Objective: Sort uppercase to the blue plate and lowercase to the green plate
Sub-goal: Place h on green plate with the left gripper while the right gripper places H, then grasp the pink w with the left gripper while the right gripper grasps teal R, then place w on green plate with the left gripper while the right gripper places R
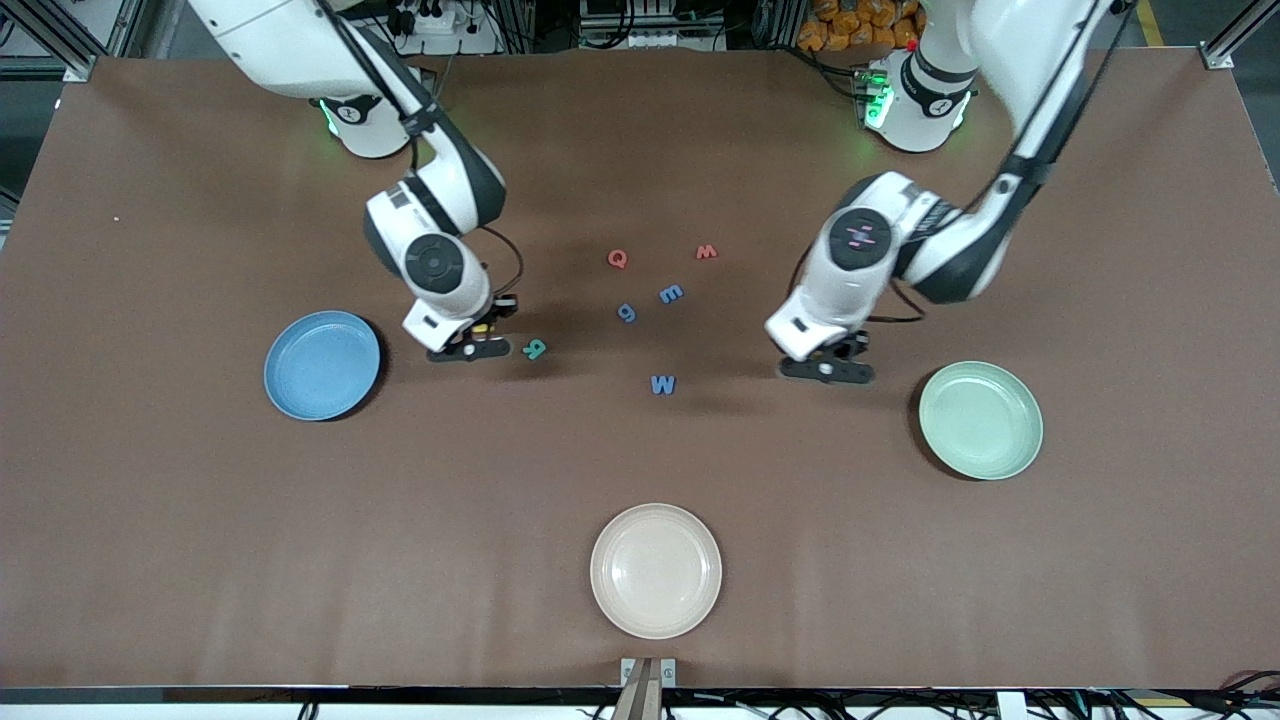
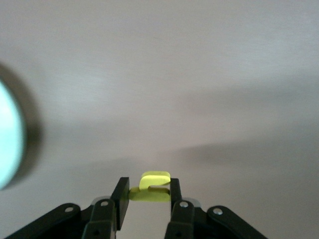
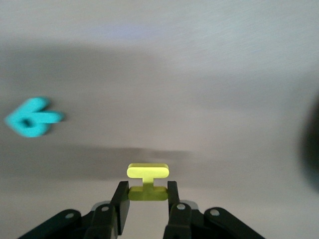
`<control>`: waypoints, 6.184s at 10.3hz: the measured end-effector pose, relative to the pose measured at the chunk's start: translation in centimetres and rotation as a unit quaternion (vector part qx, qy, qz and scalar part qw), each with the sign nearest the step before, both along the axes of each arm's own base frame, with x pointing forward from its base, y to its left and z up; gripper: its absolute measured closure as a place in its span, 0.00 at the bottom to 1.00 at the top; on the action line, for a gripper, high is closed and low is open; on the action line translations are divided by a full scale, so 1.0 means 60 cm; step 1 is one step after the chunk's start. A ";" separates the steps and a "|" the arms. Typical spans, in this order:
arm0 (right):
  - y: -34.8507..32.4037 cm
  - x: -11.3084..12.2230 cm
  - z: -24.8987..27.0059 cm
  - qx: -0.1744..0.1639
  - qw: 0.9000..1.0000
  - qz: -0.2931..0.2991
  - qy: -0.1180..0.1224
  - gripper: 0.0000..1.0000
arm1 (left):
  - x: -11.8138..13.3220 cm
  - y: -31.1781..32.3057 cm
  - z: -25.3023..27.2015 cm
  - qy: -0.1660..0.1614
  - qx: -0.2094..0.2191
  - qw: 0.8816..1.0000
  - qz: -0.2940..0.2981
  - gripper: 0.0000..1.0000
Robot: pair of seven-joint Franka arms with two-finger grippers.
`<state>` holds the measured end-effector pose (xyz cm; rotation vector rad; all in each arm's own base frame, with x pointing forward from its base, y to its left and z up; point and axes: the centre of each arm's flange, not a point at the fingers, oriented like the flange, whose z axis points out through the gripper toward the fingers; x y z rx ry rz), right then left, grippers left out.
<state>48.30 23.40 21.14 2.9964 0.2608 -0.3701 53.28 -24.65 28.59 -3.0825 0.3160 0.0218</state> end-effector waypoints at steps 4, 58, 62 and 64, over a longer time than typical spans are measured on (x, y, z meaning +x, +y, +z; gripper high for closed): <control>-0.238 0.074 0.014 0.006 0.996 0.084 0.024 0.65 | 0.062 0.297 -0.028 0.047 -0.013 0.996 -0.073 0.63; 0.129 0.002 -0.060 0.075 0.982 -0.128 -0.115 0.62 | -0.431 -0.284 -0.196 0.004 -0.024 0.855 -0.518 0.67; 0.129 0.005 -0.057 0.070 0.984 -0.123 -0.108 0.67 | -0.293 -0.197 -0.153 -0.031 0.017 0.895 -0.444 0.67; 0.127 0.007 -0.056 0.068 0.986 -0.113 -0.104 0.68 | -0.220 -0.135 -0.108 -0.060 0.035 0.917 -0.392 0.67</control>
